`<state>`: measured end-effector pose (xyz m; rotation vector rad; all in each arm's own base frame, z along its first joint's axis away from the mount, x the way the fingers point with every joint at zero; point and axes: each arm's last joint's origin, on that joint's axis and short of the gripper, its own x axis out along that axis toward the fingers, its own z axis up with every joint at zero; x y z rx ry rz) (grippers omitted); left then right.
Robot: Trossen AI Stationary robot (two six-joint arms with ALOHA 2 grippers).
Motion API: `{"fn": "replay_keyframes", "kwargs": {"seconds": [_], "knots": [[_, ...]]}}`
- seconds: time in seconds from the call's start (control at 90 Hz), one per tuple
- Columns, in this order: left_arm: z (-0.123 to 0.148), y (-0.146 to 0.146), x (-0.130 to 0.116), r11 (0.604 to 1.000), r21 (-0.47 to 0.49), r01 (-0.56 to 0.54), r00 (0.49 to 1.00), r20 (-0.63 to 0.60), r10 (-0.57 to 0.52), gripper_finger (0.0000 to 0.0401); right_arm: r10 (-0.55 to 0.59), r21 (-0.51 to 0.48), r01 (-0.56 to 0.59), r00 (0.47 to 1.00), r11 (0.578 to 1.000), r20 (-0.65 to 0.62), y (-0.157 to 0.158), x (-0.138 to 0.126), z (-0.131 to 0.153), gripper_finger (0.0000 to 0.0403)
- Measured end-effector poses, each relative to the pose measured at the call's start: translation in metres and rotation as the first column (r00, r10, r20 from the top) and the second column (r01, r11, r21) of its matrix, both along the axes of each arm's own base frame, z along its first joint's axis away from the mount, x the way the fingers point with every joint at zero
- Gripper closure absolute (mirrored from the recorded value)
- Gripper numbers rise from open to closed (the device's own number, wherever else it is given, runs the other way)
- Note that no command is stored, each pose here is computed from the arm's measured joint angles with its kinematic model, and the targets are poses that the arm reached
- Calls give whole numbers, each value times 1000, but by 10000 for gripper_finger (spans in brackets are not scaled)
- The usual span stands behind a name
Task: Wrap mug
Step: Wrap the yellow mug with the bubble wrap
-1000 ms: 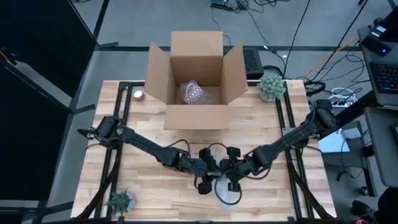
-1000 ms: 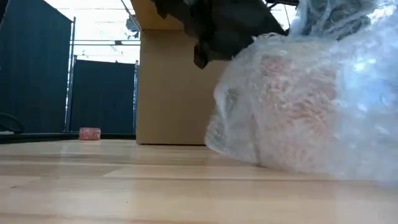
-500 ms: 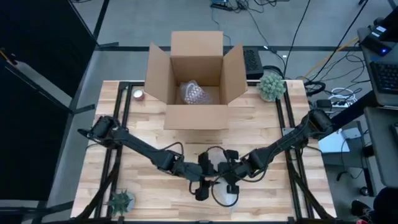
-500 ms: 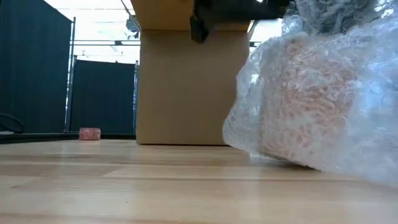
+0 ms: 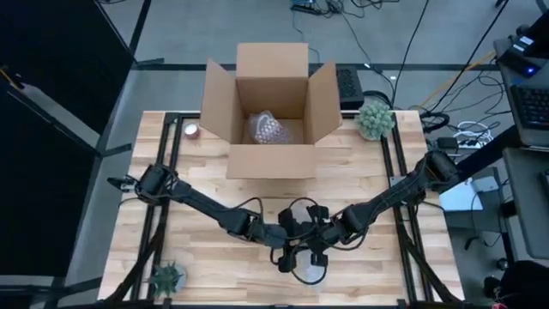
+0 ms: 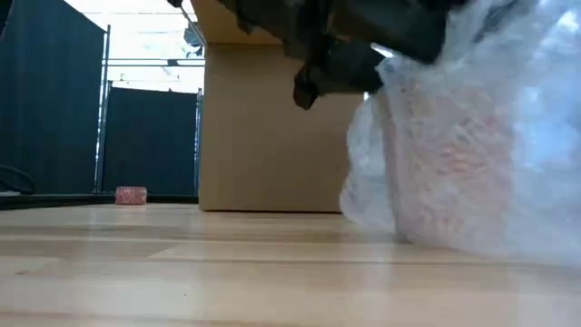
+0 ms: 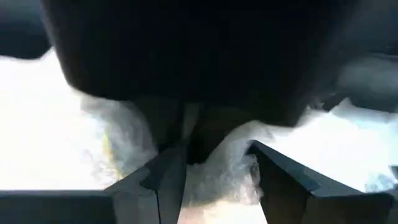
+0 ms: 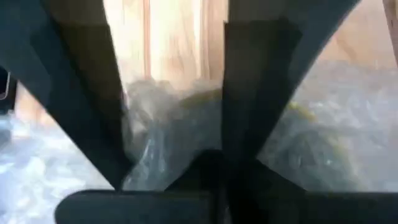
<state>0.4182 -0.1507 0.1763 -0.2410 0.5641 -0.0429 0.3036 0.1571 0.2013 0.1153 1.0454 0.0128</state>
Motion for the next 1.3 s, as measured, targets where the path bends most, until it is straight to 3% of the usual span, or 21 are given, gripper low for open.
{"fn": "replay_keyframes", "kwargs": {"seconds": [0.267, 0.456, 0.678, 0.989, 1.3], "knots": [[3, 0, -1, 1000, -7, 4, 1000, 5, -4, 241, 15, -58, -21, 994, 998, -110, 3, -2, 46, 403], [2, -1, -2, 1000, -5, 6, 1000, 1, -6, 241, 38, -32, -39, 998, 999, -51, 14, 0, 64, 403], [2, -1, -1, 1000, -14, 6, 1000, 13, -6, 241, 2, -95, -6, 999, 995, -46, 22, 2, 52, 403], [10, -3, -4, 999, -31, 31, 999, 22, -30, 241, -110, -180, 79, 980, 981, -166, 16, 6, -6, 403], [46, 1, -24, 999, -18, 46, 999, -19, -46, 241, -77, -164, 51, 984, 985, -158, 20, 8, -9, 403]]}}
